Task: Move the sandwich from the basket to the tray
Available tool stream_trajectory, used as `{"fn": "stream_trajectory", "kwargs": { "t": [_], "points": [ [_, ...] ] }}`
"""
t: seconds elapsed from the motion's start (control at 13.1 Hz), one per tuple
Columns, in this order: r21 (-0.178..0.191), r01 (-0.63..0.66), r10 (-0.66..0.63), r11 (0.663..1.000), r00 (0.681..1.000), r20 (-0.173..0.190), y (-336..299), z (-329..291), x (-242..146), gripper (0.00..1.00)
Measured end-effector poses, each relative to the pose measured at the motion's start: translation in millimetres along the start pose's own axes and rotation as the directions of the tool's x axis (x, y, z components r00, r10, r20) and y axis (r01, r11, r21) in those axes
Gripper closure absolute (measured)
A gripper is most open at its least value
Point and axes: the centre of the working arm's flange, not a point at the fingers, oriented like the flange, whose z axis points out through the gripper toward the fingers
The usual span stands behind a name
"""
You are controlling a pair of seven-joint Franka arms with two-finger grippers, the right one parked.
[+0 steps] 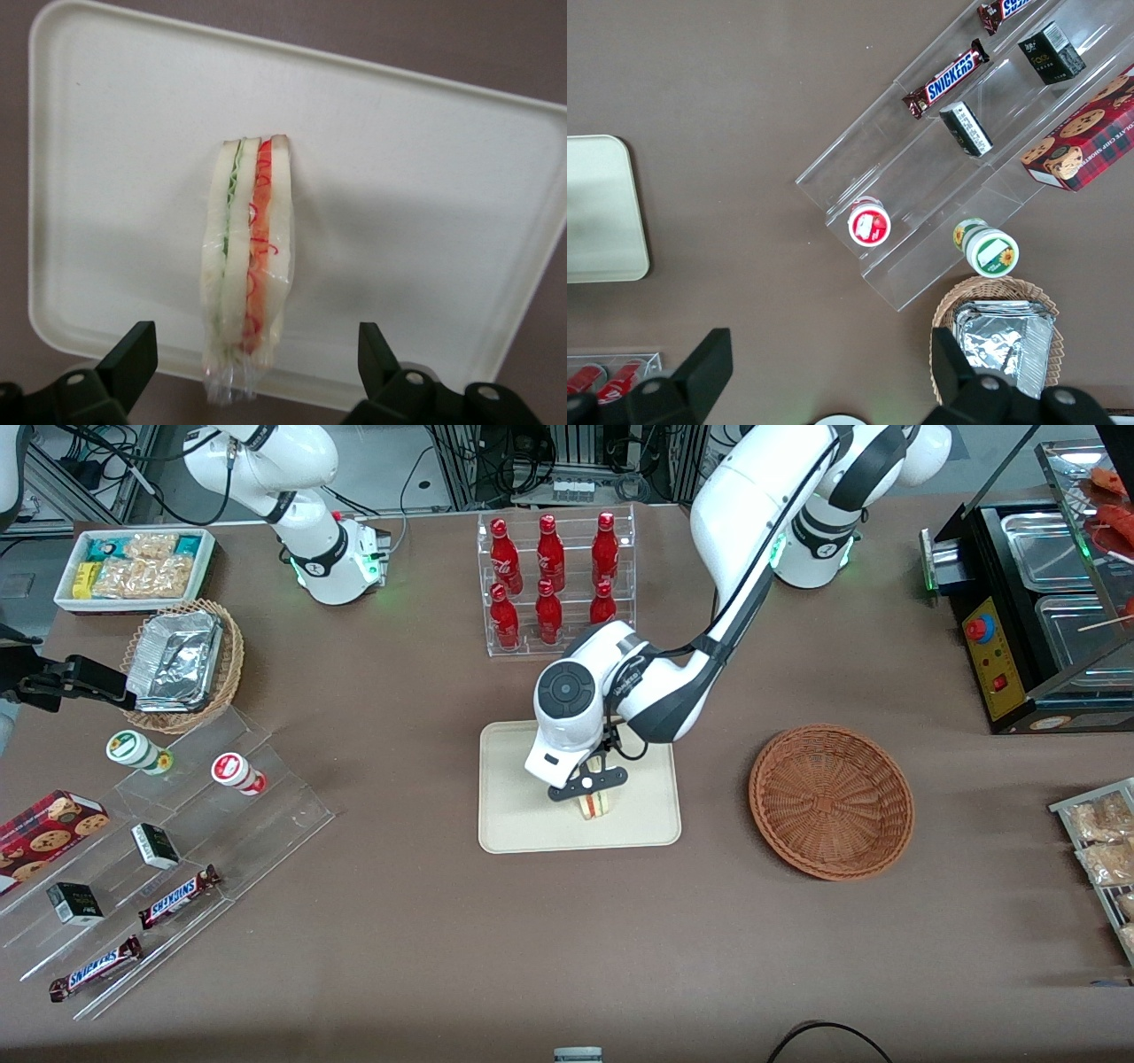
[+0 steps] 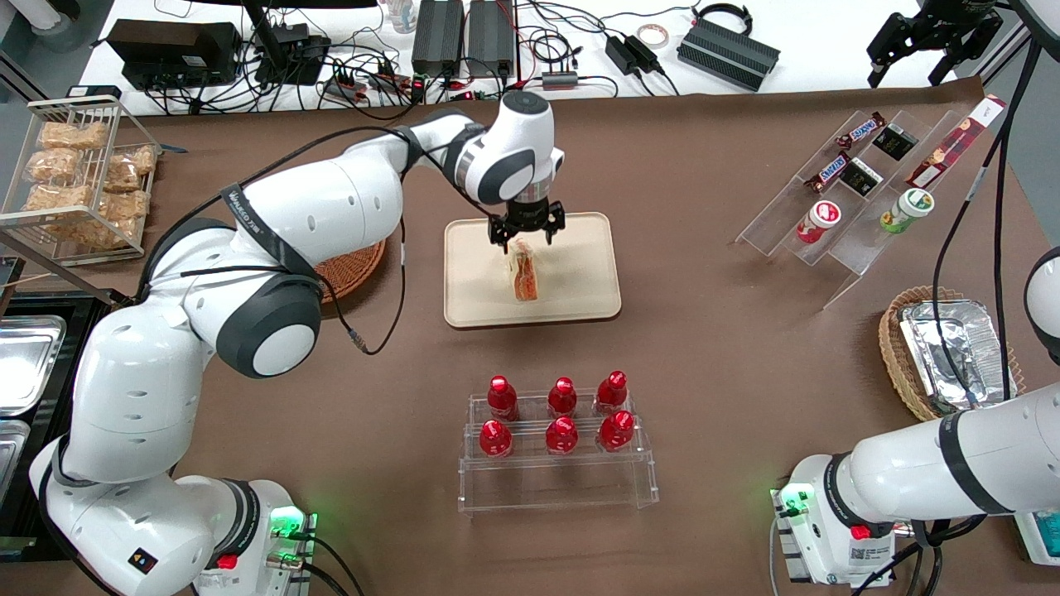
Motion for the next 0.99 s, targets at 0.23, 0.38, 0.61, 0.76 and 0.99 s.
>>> {"fn": "stream_trajectory", "kwargs": {
  "t": [0.23, 0.38, 0.61, 0.76, 0.99],
  "points": [
    [-0.003, -0.046, 0.046, 0.999, 0.999, -0.015, -9.1, -63.8, -0.9, 0.0],
    [0.029, -0.116, 0.116, 0.993, 0.993, 0.002, -33.8, -92.7, 11.2, 0.0],
    [0.05, -0.093, 0.092, 0.994, 0.995, 0.025, -90.1, -126.0, 57.2, 0.0],
    [0.06, -0.047, 0.045, 0.997, 0.998, 0.034, -127.0, -141.5, 81.9, 0.0],
    [0.067, -0.072, 0.069, 0.995, 0.996, 0.049, -181.6, -154.1, 112.9, 0.0]
  ]
}}
